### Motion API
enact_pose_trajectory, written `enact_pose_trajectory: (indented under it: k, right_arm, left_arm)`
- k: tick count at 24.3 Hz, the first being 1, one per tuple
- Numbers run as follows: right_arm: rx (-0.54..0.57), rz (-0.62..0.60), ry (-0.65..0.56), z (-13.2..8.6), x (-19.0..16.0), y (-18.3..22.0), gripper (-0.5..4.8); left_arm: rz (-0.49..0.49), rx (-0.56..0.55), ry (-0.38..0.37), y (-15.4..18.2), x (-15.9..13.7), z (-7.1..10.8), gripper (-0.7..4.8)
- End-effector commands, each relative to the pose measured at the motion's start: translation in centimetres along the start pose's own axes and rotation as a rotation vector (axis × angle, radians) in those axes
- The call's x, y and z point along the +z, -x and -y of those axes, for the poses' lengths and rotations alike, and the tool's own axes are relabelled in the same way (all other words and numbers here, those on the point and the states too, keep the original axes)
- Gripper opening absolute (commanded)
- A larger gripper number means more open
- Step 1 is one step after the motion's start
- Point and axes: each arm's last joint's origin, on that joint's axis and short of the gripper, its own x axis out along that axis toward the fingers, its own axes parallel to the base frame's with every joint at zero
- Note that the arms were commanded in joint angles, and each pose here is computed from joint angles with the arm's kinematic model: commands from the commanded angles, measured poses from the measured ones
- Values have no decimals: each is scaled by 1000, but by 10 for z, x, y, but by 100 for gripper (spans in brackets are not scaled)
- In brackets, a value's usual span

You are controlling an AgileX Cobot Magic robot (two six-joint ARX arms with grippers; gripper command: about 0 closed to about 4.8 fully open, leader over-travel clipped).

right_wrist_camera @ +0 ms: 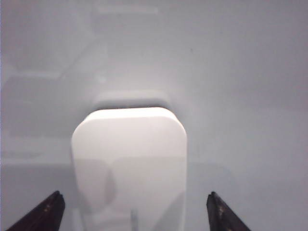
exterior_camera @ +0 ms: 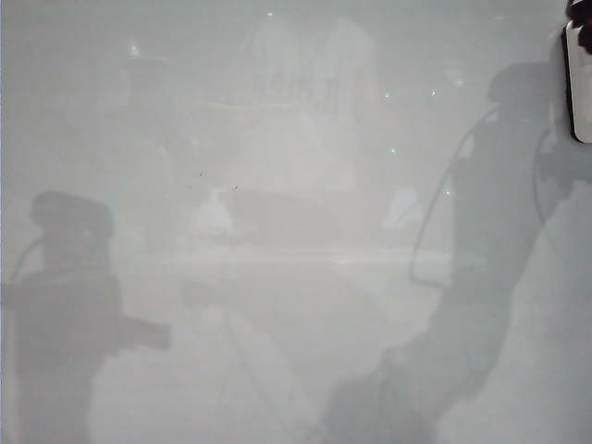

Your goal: Grab the whiteboard eraser that is attached to the surface of the whiteboard and use it to clean the writing on the whiteboard.

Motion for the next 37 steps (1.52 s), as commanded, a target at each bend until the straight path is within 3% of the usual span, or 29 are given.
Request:
enact_pose_trajectory:
  k: [1,4,6,7,8,10,11,12,15,20,33,37]
  right_arm:
    - [1,-26,4,4,10,18,394]
    - [-1,8,-2,8,23,38,317]
    - [-2,35,-7,11,31,52,223]
    - [-4,49,-13,13,35,62,149]
    - [-2,59,-15,15,37,69,111]
    - [1,70,-21,17,40,82,81]
    - [6,73,-31,18,41,88,11]
    - [18,77,-46,19,42,94,-3]
    - [70,85,-130,21,42,115,-1]
    - [129,82,-174,21,40,129,-1]
    - [250,-46,-186,12,-2,123,0]
    - [273,-79,-185,10,-12,121,72]
  left_arm:
    - [14,64,-10,0,2,-2,-5]
    - [14,124,-33,0,1,-4,-5]
    - [12,148,-68,0,1,-4,-5]
    - [12,164,-76,0,2,-5,-5]
    - [11,176,-76,0,1,-5,-5]
    - [11,194,-75,0,0,-6,-5]
    - [11,201,-76,-1,0,-6,-5]
    - [15,200,-79,-2,-1,-7,-5]
    - [63,200,-94,-10,-8,-10,-5]
    - [66,200,-107,-19,-24,-15,-5]
    - [-81,235,-67,-30,-65,-22,-5]
    - [-135,235,-52,-30,-70,-22,-5]
